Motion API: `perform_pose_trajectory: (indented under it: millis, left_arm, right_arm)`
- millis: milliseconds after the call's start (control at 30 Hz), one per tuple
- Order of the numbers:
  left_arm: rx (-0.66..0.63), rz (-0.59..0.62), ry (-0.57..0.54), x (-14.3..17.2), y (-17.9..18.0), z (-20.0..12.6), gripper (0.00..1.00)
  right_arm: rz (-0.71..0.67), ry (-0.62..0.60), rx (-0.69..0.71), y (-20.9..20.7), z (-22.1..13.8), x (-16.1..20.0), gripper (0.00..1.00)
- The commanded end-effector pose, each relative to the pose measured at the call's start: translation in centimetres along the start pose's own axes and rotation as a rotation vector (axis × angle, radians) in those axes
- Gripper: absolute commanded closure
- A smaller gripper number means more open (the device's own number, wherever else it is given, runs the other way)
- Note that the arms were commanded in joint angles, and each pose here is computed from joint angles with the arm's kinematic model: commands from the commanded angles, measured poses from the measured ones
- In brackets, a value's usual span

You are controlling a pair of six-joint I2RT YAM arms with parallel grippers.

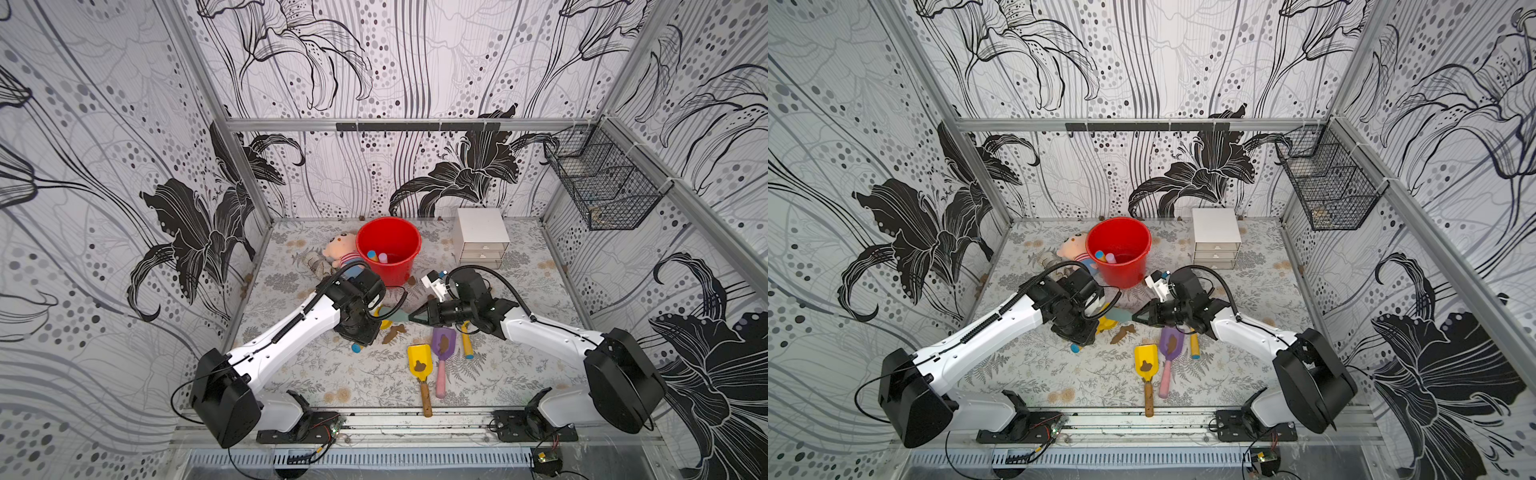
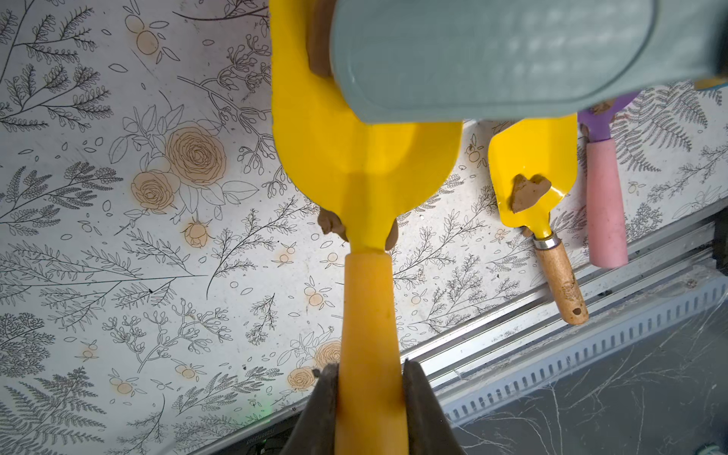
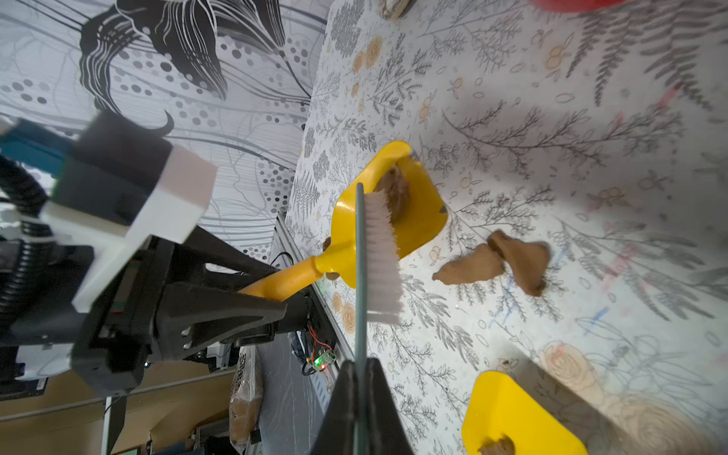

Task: Brush the soil off the hand trowel and place it into the bucket
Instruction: Brush off the soil from the hand trowel.

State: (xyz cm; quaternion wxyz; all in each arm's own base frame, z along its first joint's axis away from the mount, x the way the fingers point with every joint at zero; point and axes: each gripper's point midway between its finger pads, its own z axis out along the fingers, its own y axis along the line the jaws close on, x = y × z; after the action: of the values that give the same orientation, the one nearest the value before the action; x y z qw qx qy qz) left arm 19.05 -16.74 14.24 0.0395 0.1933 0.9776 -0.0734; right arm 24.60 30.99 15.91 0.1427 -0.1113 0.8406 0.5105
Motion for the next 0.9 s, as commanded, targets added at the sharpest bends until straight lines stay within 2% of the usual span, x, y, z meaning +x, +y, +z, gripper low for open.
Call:
perform_pose_trajectory:
  millis: [0, 133, 267, 533, 700, 867]
  left_arm:
    - [-0.009, 0.027, -0.022, -0.4, -0.1, -0.6, 1.00]
    - [-0.010, 0.027, -0.019, -0.5, -0.1, -0.4, 1.00]
    - [-0.001, 0.028, -0.023, -0.7, -0.3, -0.4, 1.00]
    - [0.020, 0.024, -0.030, -0.5, -0.6, -0.5, 1.00]
    - [0.015, 0.019, -0.022, -0.2, -0.4, -0.3, 1.00]
    - [0.008, 0.028, -0.025, -0.3, -0.4, -0.3, 1.00]
  right_arm:
    - [-0.007, -0.044, 0.008, -0.8, -2.0, -0.9, 1.00]
    - [-0.012, -0.062, -0.028, 0.9, -2.6, -0.6, 1.00]
    - [-0.036, -0.035, -0.045, 2.2, -1.3, 0.5, 1.00]
    - [-0.024, 0.022, -0.052, 0.9, 1.8, 0.4, 1.00]
    - [0.003, -0.033, -0.023, -0.9, -0.8, -1.4, 1.00]
    - [0.004, -0.074, -0.029, -0.1, -2.3, -1.5, 1.00]
